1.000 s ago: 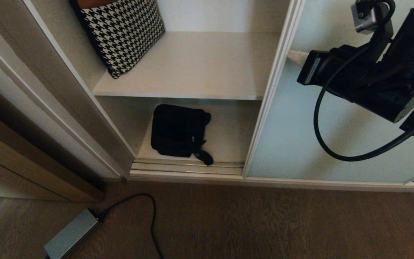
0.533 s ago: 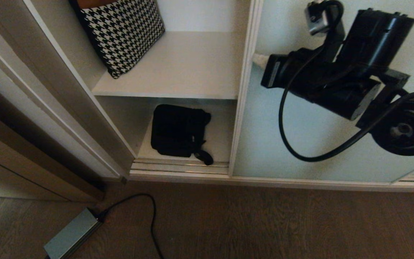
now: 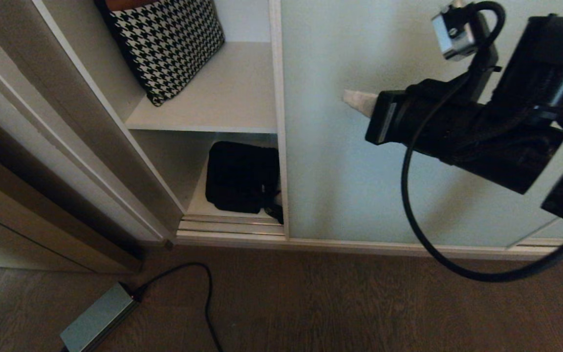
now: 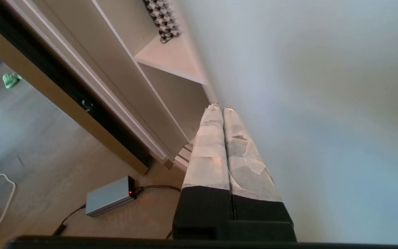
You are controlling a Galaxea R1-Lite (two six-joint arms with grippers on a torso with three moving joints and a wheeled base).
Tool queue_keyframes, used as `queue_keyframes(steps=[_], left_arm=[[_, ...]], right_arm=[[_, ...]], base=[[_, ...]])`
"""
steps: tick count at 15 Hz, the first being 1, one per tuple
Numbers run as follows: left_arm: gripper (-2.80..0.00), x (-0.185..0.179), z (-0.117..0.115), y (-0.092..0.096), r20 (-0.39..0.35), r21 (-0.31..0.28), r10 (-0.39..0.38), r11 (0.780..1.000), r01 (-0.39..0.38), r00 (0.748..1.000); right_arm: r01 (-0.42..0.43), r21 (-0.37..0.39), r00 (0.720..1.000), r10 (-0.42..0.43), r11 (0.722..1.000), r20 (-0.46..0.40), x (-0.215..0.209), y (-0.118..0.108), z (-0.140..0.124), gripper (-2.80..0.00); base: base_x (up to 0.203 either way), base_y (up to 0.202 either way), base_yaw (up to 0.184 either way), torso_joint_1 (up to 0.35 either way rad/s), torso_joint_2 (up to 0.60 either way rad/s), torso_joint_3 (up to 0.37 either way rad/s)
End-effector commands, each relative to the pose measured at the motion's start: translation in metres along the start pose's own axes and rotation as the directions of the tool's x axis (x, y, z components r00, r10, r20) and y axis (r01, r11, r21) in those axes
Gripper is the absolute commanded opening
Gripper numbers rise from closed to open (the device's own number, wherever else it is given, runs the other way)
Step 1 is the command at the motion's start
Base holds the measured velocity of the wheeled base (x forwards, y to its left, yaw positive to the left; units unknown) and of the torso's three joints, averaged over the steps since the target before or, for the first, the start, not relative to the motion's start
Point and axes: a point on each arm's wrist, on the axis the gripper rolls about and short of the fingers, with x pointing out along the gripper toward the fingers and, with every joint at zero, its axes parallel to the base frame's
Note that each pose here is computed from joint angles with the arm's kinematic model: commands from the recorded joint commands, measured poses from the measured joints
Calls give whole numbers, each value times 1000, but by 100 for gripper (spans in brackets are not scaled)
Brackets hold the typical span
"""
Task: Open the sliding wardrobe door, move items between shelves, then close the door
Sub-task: Close the door
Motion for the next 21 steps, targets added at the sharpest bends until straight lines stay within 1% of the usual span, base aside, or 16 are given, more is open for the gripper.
queue_keyframes(steps=[1,2,3,4,5,6,7,9,10,12,14,15,17,18,20,21], left_arm=[[-280,0,0,0,-2,1,1,1000,-1,1000],[-280,0,0,0,-1,1,1,1000,-1,1000],[-280,0,0,0,-2,1,0,1000,0,1000],[-280,0,0,0,-2,1,1,1000,-1,1000],[-280,0,0,0,-1,1,0,1000,0,1000],[-280,0,0,0,-2,1,-1,1000,1,1000],[-280,0,0,0,-2,1,-1,1000,1,1000],[-280,0,0,0,-2,1,1,1000,-1,1000],[-280,0,0,0,-2,1,1,1000,-1,1000],[-280,0,0,0,-1,1,0,1000,0,1000],[-280,0,0,0,-2,1,1,1000,-1,1000],[-280,0,0,0,-2,1,0,1000,0,1000],[-280,0,0,0,-2,1,1,1000,-1,1000],[-280,0,0,0,-2,1,1,1000,-1,1000],[-280,0,0,0,-2,1,-1,1000,1,1000],[-280,0,0,0,-1,1,-1,1000,1,1000]], right_arm=[[-7,-7,994,8,1000,109,-52,6,40,-280],[13,-14,990,-10,1000,144,-71,3,51,-280],[64,-27,983,-58,998,177,-89,-6,62,-280],[136,-41,971,-124,990,204,-107,-17,71,-280],[213,-55,955,-196,975,224,-123,-28,77,-280],[294,-68,933,-271,953,238,-136,-39,79,-280],[379,-81,902,-349,922,253,-149,-50,80,-280],[540,-95,820,-498,836,284,-176,-70,78,-280],[614,-83,766,-566,785,305,-190,-77,77,-280],[726,-15,647,-677,687,350,-216,-87,79,-280],[821,70,504,-778,566,375,-239,-101,80,-280],[856,108,437,-819,506,372,-249,-111,78,-280],[899,185,323,-887,396,330,-267,-134,69,-280],[907,218,289,-908,362,304,-273,-147,65,-280],[919,254,222,-930,300,294,-290,-166,69,-280],[923,266,198,-936,278,293,-301,-175,74,-280]], base=[[0,0,0,0,0,0],[0,0,0,0,0,0],[0,0,0,0,0,0],[0,0,0,0,0,0],[0,0,0,0,0,0],[0,0,0,0,0,0],[0,0,0,0,0,0],[0,0,0,0,0,0],[0,0,0,0,0,0],[0,0,0,0,0,0],[0,0,0,0,0,0],[0,0,0,0,0,0],[0,0,0,0,0,0],[0,0,0,0,0,0],[0,0,0,0,0,0],[0,0,0,0,0,0]])
